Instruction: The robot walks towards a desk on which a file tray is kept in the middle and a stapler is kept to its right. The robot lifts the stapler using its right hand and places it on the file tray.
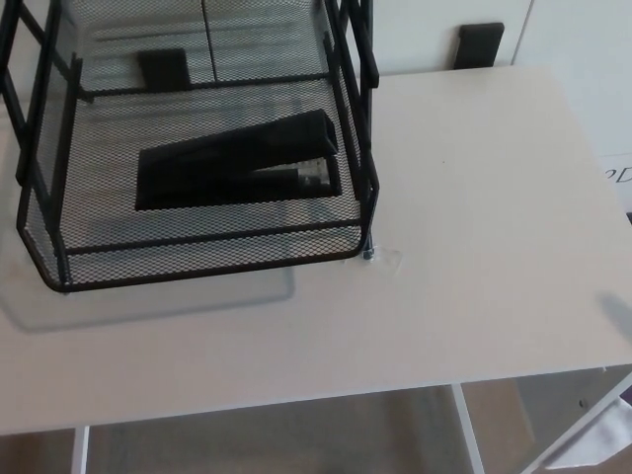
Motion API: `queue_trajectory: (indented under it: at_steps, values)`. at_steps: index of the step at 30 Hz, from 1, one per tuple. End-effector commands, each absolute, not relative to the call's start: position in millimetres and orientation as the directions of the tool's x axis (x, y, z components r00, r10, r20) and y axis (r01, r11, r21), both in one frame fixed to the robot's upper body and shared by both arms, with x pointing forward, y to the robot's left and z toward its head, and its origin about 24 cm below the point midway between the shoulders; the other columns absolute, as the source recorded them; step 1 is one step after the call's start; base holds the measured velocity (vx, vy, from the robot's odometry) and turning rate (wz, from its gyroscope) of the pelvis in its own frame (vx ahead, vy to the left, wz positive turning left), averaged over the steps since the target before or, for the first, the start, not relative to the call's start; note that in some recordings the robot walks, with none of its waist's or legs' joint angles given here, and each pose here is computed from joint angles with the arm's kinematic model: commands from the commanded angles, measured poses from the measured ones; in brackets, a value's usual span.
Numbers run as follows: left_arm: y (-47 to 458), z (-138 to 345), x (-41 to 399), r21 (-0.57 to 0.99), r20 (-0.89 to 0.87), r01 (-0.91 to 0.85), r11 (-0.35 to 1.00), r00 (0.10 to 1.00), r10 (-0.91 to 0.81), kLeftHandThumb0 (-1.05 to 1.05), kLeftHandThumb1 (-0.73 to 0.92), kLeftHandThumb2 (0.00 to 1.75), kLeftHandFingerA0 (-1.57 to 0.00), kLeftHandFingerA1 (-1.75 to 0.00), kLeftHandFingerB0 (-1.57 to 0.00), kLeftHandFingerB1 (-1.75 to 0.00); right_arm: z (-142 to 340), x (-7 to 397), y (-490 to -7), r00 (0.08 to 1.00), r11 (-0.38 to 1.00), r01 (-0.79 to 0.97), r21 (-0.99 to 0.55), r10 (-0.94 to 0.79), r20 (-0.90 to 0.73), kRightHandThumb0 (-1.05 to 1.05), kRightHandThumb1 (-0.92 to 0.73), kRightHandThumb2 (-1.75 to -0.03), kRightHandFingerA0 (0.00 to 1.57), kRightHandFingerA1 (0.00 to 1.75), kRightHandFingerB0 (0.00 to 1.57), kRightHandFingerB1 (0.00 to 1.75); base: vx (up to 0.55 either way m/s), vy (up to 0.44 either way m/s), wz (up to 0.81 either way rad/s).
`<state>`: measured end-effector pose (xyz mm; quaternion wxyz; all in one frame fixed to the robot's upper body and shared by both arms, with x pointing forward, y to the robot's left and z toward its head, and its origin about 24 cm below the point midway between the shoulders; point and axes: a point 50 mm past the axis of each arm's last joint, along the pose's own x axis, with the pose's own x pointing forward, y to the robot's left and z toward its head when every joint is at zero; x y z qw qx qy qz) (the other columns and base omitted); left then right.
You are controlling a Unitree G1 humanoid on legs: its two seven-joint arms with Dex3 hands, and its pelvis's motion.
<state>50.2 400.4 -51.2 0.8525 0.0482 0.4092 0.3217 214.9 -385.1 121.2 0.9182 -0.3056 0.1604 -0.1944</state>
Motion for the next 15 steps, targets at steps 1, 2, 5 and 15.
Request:
queue_trajectory:
  at_steps: [1, 2, 5, 15]
  values:
    - [404, -46, 45, 0.365, -0.638, -0.500, 0.785, 0.480, 0.602, -0.71, 0.71, 1.06, -0.48, -0.59, -0.30, -0.50, -31, 67, -406, 0.324, 0.512, 0.822, -0.249, -0.780, -0.534, -1.04, -0.68, -1.09, 0.00, 0.70, 0.02, 0.23, 0.00, 0.000, 0.00]
    - [405, -47, 44, 0.368, -0.639, -0.498, 0.785, 0.478, 0.603, -0.71, 0.71, 1.06, -0.48, -0.59, -0.30, -0.50, -35, 64, -405, 0.292, 0.512, 0.814, -0.274, -0.768, -0.570, -1.04, -0.68, -1.09, 0.00, 0.70, 0.02, 0.23, 0.00, 0.000, 0.00]
    - [407, -48, 43, 0.377, -0.646, -0.487, 0.788, 0.472, 0.600, -0.70, 0.71, 1.04, -0.48, -0.58, -0.30, -0.51, -47, 32, -392, 0.236, 0.640, 0.708, -0.297, -0.611, -0.756, -1.03, -0.65, -1.03, 0.00, 0.35, 0.00, 0.14, 0.00, 0.000, 0.00]
    - [407, -51, 49, 0.381, -0.660, -0.470, 0.796, 0.464, 0.590, -0.70, 0.71, 1.05, -0.49, -0.59, -0.31, -0.51, -67, 48, -397, 0.365, 0.756, 0.607, -0.244, -0.538, -0.759, -0.70, -0.41, -0.84, 0.03, 0.62, 0.01, 0.49, 0.00, 0.001, -0.02]
